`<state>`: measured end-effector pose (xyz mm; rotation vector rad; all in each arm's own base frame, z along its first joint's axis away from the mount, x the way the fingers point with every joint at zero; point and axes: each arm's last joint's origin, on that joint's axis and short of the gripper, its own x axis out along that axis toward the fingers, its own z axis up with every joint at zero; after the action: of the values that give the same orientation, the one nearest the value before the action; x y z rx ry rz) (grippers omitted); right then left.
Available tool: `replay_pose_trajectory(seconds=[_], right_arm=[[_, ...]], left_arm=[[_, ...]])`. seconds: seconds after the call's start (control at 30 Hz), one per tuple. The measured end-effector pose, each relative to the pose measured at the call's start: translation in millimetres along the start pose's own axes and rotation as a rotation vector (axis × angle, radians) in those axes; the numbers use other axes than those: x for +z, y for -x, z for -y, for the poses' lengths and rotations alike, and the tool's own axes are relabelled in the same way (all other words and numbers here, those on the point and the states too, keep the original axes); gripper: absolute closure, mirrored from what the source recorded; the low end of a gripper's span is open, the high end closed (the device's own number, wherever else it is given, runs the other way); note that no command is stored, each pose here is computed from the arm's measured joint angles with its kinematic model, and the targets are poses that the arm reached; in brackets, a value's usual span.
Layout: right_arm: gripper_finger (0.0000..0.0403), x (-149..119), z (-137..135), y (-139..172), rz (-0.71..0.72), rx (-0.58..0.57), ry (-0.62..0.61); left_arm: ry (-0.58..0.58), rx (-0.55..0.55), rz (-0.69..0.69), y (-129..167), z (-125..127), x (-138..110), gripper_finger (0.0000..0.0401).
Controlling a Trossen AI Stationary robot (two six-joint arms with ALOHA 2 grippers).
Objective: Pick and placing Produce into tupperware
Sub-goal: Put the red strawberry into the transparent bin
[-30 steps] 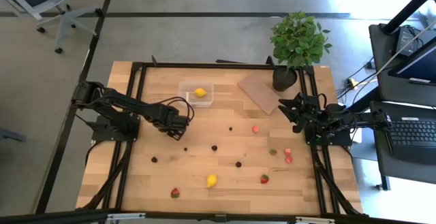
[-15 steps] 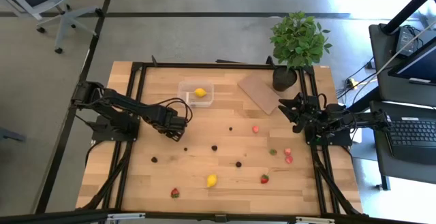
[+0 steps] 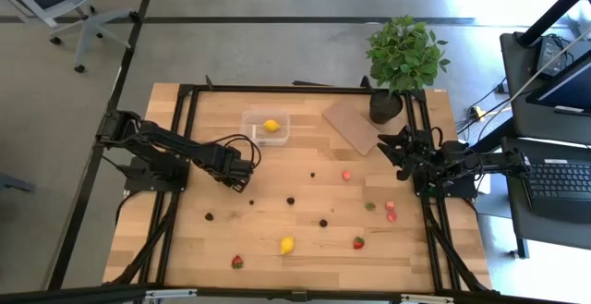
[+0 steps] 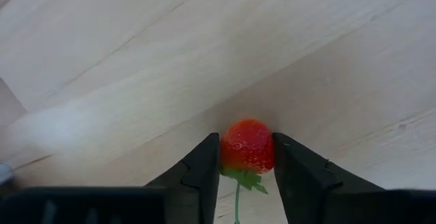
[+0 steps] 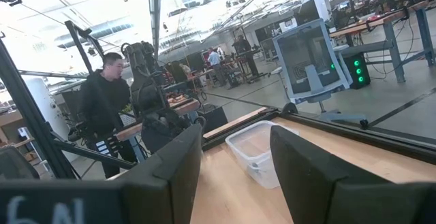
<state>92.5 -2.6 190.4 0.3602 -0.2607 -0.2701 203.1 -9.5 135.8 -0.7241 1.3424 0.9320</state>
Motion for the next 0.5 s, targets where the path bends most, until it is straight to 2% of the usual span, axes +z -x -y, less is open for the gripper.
replay_pose_trajectory(seconds=[0.23,0.4,0.5], right_arm=[[0.0224,0.0,0.0,0.0,0.0,0.0,-0.003],[0.0224,0.2,-0.1,0.0,0.002,0.001,-0.005],[0.0224,0.4,-0.1,0.0,0.004,0.001,-0.006]], left_arm=[[-0.018,-0.023,0.019,8.7,-0.6,2.3,0.0298],[-0.028,-0.117,0.082,32.5,3.3,15.6,0.0291],[-0.033,-0.172,0.169,53.3,3.5,29.4,0.0286]])
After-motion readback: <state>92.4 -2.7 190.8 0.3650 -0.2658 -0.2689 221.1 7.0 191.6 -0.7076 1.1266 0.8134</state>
